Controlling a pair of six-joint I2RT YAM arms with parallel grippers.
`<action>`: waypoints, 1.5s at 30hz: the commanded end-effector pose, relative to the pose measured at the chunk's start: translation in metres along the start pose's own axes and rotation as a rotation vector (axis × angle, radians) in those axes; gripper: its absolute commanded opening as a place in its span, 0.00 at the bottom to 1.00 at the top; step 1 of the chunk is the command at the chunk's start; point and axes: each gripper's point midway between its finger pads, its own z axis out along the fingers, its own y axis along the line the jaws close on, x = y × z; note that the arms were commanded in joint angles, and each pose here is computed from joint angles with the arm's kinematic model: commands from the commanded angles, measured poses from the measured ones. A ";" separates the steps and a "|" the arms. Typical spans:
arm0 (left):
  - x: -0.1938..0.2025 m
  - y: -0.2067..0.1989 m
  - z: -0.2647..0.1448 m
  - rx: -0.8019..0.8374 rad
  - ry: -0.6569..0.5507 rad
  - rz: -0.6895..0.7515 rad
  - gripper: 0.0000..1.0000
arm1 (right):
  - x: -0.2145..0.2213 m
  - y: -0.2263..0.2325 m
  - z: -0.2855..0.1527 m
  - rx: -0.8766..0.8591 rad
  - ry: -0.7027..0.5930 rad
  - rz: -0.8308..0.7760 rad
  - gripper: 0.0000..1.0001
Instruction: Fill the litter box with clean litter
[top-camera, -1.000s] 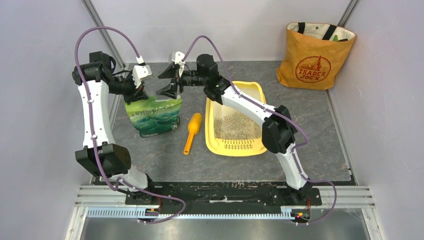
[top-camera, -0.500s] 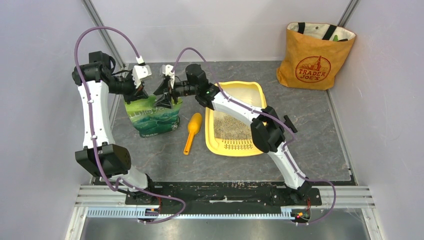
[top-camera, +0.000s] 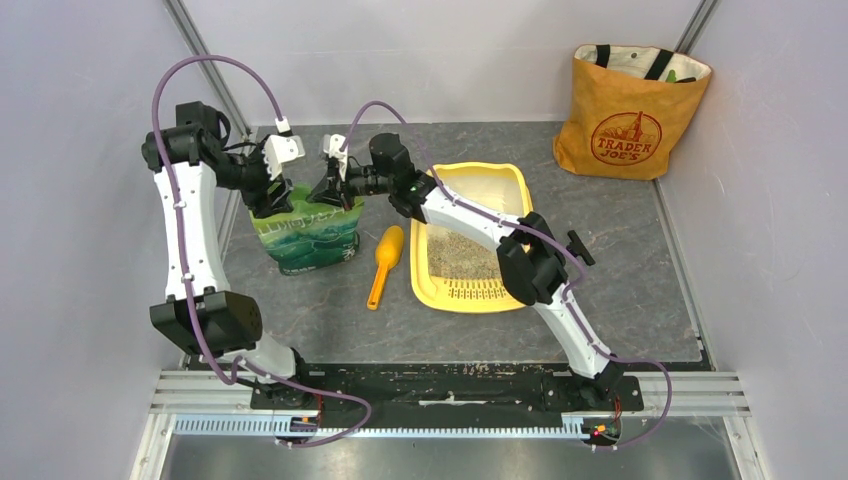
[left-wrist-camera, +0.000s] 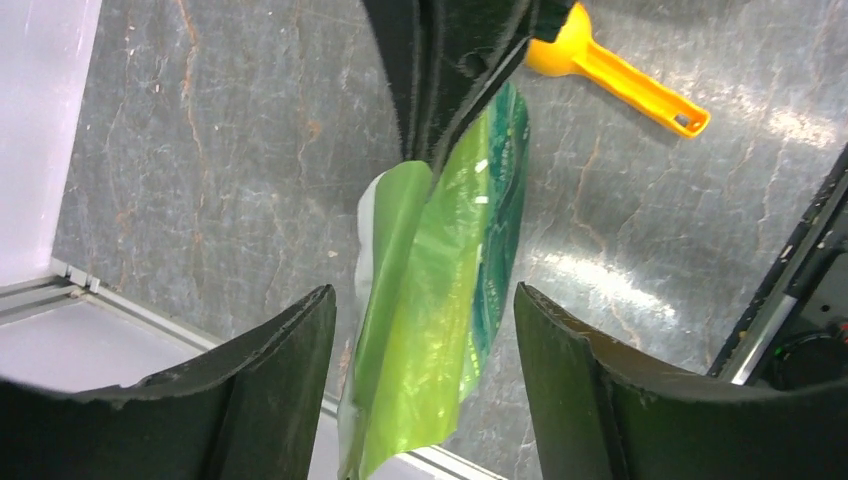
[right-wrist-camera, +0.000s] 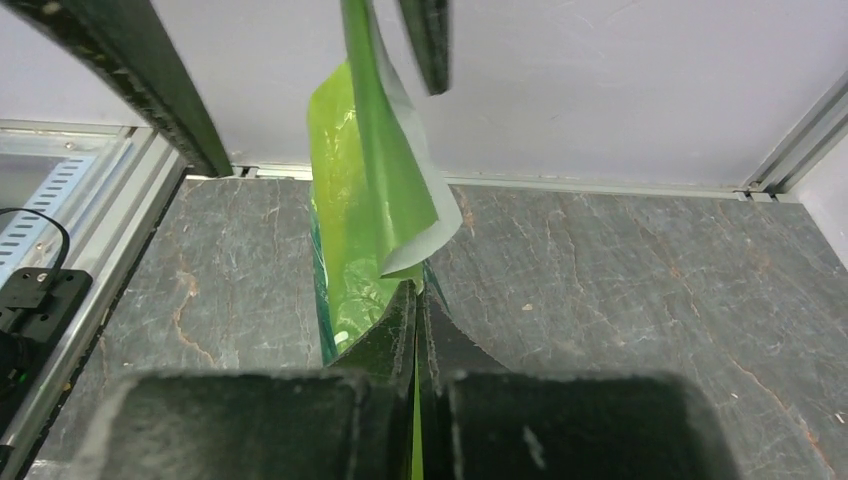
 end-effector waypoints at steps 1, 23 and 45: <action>0.007 0.021 -0.003 -0.036 0.053 0.018 0.74 | -0.061 0.016 -0.002 -0.012 -0.094 -0.129 0.00; -0.004 0.011 0.009 -0.043 -0.012 0.247 0.02 | -0.037 0.000 -0.052 0.020 0.113 0.006 0.97; 0.001 -0.044 0.006 -0.113 -0.091 0.528 0.02 | -0.046 0.021 -0.058 -0.012 0.138 0.127 0.85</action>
